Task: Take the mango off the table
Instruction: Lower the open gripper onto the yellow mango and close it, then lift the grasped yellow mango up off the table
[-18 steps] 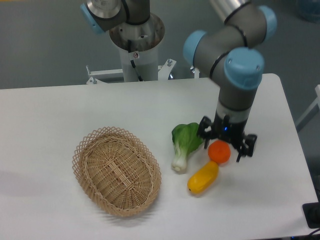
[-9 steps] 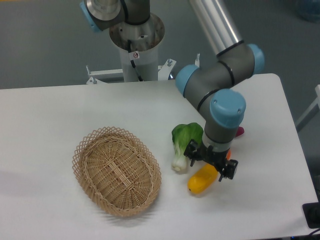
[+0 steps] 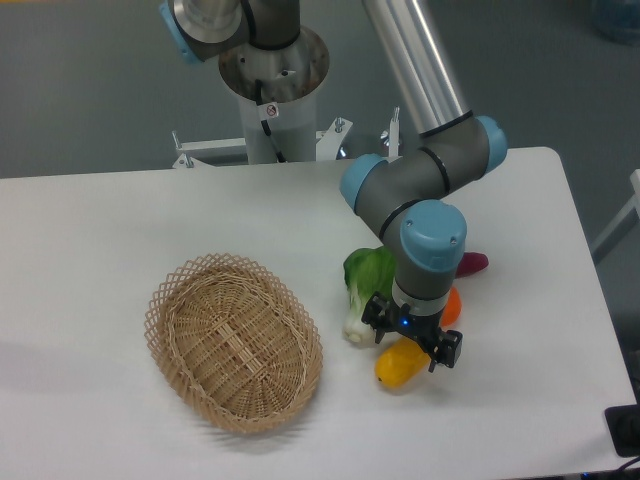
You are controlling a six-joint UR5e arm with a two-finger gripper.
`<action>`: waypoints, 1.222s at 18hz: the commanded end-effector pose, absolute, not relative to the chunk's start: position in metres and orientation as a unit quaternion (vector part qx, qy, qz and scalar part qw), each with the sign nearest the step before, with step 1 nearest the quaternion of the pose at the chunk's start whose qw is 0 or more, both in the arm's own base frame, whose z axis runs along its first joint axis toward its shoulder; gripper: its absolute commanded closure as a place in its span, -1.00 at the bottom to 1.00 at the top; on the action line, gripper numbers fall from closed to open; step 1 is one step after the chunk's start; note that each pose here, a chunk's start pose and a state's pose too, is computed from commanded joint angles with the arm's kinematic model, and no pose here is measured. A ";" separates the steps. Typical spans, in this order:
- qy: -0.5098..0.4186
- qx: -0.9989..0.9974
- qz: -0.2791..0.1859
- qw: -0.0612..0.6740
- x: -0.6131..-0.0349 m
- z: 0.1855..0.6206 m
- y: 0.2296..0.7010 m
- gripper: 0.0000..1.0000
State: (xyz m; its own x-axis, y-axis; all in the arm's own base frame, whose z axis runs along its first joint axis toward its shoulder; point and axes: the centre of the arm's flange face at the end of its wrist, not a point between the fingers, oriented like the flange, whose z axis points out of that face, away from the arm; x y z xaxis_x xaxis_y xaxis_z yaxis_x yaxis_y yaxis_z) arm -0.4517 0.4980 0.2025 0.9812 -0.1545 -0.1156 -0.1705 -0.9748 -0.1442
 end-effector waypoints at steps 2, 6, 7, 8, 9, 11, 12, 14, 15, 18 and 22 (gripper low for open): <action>0.083 -0.993 0.048 0.075 -0.446 0.199 0.499 -1.00; 0.084 -0.993 0.048 0.074 -0.447 0.196 0.501 -1.00; 0.083 -0.992 0.050 0.075 -0.447 0.196 0.501 -1.00; 0.084 -0.992 0.052 0.077 -0.448 0.198 0.501 -0.89; 0.086 -0.992 0.053 0.077 -0.448 0.198 0.501 -0.57; 0.086 -0.992 0.054 0.078 -0.448 0.200 0.502 -0.30; 0.086 -0.992 0.054 0.078 -0.448 0.200 0.502 -0.22; 0.085 -0.992 0.056 0.079 -0.449 0.203 0.502 -0.17; 0.084 -0.992 0.057 0.080 -0.449 0.204 0.502 -0.17; 0.083 -0.990 0.069 0.088 -0.454 0.216 0.506 -0.16; 0.078 -0.989 0.078 0.100 -0.455 0.234 0.507 -0.13</action>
